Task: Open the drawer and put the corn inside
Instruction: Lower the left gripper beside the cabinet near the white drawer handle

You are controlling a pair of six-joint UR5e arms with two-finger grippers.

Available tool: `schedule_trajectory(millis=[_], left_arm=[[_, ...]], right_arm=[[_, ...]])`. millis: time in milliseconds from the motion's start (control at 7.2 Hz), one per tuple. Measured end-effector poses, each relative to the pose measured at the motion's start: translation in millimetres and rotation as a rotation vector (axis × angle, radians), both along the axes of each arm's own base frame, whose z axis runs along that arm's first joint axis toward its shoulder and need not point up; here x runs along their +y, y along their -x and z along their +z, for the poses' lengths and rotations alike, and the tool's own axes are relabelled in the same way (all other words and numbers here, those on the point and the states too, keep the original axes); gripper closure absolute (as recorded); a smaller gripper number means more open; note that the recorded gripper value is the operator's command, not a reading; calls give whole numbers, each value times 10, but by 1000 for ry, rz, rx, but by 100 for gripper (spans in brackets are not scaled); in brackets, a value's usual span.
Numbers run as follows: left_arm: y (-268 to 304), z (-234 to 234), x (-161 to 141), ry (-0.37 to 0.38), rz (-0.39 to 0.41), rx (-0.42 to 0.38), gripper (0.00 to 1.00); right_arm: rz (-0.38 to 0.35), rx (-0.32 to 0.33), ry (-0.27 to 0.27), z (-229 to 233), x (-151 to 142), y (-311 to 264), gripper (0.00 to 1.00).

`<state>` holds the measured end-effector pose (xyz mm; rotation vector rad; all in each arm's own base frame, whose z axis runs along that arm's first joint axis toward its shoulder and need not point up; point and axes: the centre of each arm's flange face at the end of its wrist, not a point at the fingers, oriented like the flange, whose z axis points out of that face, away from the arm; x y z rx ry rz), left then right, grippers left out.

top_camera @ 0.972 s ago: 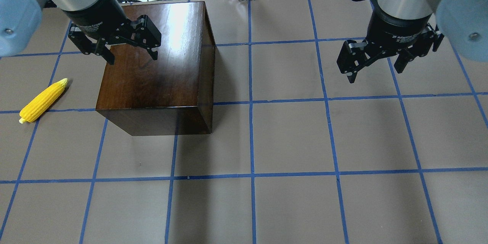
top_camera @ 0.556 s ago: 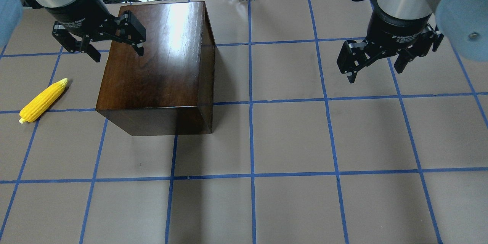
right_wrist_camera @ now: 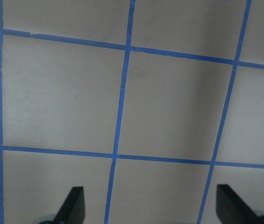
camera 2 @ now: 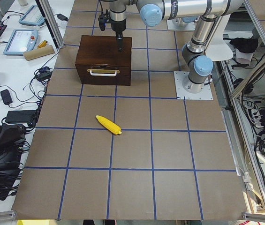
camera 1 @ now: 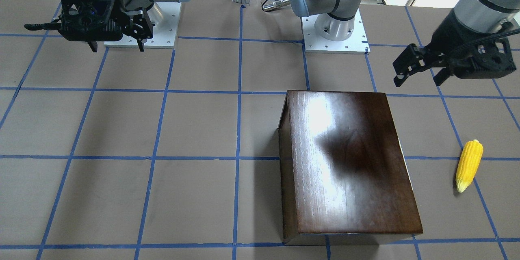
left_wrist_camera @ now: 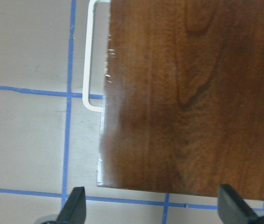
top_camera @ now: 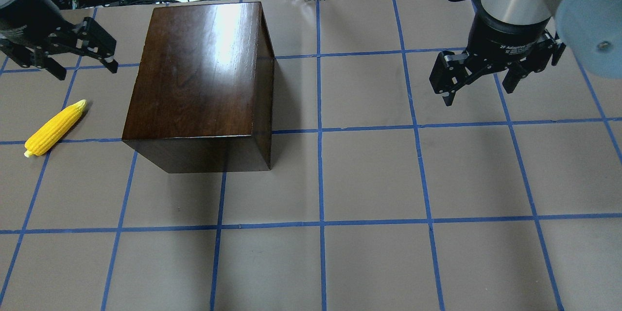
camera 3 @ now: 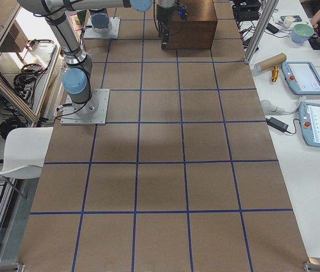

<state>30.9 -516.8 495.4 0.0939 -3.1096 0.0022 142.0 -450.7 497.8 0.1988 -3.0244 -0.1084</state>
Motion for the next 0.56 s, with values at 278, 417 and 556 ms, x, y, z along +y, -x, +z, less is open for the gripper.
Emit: schedule_trajectory(millis=[278,417,556], left_arm=[[-718,-130,-18,-13,-30,6,0],[-972,-218,-32,-22,-35,12,0],[-1142,-374,-105,-34,-31,20,0]], right_arm=[[0,0,0,0,0,0,0],[0,0,0,0,0,0,0],[0,0,0,2,1,0,0]])
